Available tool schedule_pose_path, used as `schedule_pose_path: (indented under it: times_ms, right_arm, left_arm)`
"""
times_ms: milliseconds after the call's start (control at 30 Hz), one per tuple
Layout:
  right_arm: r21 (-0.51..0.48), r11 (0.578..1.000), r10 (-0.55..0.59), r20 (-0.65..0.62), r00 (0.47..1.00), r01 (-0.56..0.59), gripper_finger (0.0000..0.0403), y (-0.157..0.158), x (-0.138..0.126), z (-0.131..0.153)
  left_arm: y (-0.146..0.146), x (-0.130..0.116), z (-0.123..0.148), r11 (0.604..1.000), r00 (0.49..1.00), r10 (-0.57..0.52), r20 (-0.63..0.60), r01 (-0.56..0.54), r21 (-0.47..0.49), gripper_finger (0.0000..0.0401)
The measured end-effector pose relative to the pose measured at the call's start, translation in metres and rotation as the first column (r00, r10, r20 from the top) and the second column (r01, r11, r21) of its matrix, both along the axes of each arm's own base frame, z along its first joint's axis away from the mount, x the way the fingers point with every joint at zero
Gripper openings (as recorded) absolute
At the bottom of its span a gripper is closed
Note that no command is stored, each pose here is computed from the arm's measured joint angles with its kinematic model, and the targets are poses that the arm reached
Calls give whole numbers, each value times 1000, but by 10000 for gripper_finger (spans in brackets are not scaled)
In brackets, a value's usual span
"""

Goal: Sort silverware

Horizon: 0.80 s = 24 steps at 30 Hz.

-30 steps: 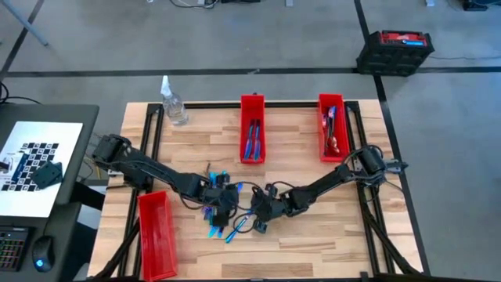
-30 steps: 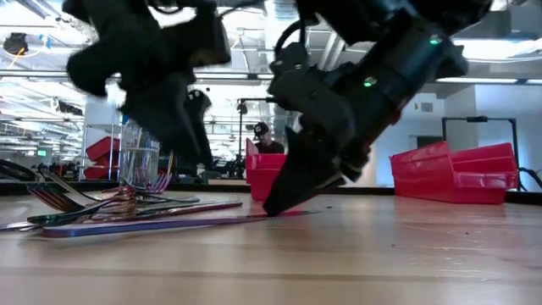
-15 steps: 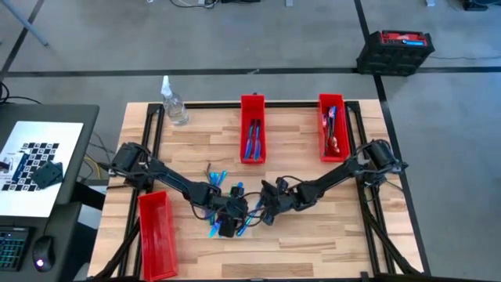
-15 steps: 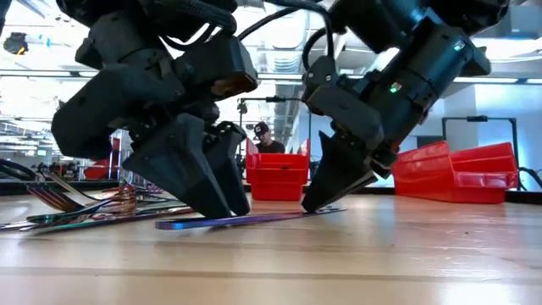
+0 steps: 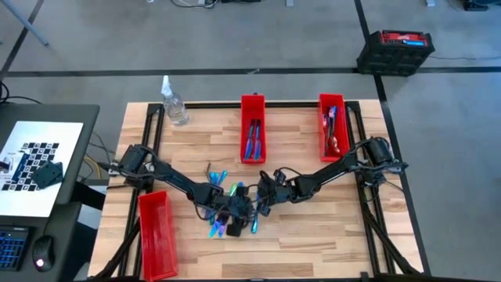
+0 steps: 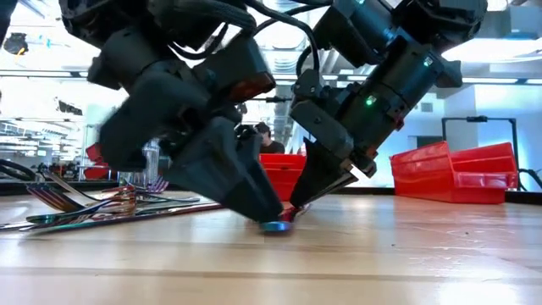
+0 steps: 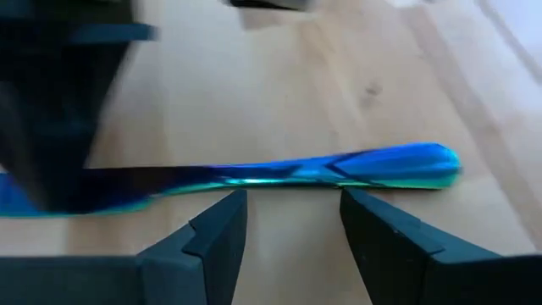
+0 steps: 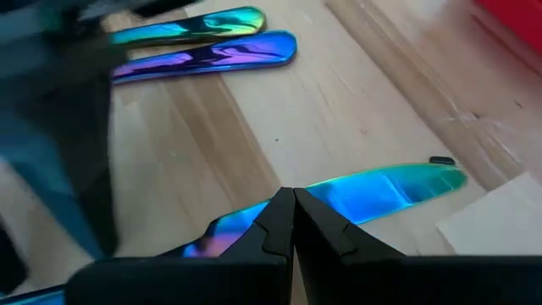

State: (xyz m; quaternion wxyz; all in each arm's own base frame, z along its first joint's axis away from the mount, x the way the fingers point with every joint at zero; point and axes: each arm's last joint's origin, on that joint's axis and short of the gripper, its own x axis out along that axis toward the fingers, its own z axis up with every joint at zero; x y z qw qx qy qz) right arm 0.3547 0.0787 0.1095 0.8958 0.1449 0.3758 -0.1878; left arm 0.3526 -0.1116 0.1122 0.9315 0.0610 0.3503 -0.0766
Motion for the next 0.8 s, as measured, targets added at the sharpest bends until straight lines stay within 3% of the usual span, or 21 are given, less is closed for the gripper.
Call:
schedule_pose_path:
  times_ms: [167,300,400,500,667,800]
  right_arm:
    - [-1,1000,9,5,1000,-9,0,2,-1,6]
    - [44,999,4,83,997,-7,0,9,-10,44]
    - [108,993,-53,78,996,44,0,12,-26,69]
    - [160,983,-105,68,992,93,0,14,-34,77]
    - [223,957,-196,30,980,184,0,16,-33,51]
    - [317,912,-290,48,956,260,0,17,-32,21]
  left_arm:
    - [5,1,2,999,999,32,1,-32,19,180]
    - [4,7,26,998,1000,14,-2,-14,59,180]
    - [6,7,42,979,999,16,-29,-9,205,180]
    - [15,8,44,930,999,-10,-47,26,367,180]
    - [41,11,31,883,993,-23,-113,73,464,180]
    - [59,13,24,843,984,-48,-169,131,522,180]
